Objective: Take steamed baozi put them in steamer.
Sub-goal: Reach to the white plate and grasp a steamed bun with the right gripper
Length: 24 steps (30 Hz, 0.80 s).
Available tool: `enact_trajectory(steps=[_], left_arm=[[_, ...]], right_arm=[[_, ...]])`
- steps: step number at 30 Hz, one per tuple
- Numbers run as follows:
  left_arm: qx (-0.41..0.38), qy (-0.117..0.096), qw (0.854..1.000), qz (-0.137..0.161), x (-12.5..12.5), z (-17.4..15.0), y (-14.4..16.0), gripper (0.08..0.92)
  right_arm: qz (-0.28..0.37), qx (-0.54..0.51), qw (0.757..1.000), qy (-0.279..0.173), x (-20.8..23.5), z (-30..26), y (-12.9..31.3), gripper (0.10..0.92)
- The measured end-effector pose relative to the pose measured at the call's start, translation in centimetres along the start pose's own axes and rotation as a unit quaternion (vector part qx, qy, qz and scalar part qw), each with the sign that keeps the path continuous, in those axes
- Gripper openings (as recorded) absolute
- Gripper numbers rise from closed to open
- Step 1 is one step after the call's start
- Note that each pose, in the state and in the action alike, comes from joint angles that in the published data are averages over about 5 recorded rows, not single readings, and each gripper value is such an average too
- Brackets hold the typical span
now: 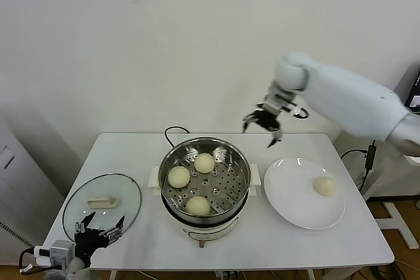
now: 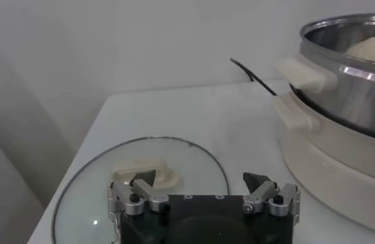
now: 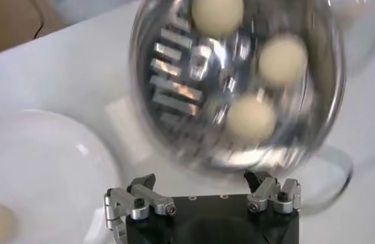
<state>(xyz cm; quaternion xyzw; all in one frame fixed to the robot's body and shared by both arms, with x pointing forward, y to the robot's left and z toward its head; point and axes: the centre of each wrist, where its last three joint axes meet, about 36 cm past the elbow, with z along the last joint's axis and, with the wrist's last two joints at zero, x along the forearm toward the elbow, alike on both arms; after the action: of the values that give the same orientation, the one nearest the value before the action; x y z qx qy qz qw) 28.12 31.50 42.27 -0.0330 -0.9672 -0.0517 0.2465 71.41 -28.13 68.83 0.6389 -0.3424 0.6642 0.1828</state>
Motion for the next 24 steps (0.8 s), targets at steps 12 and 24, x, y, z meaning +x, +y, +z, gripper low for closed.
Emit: enact_trajectory(steps=[12,24], left_arm=[[0.001,0.000,1.000,0.000,-0.2,-0.1,0.0,0.823],[0.001,0.001,1.000,0.001,-0.5,-0.1,0.1,0.823]], right_arm=[[-0.013,-0.173,0.985,0.021,-2.0,9.1,9.8,0.823],[-0.038,-0.251,0.967,0.036,-7.6,11.9,15.8,0.823]])
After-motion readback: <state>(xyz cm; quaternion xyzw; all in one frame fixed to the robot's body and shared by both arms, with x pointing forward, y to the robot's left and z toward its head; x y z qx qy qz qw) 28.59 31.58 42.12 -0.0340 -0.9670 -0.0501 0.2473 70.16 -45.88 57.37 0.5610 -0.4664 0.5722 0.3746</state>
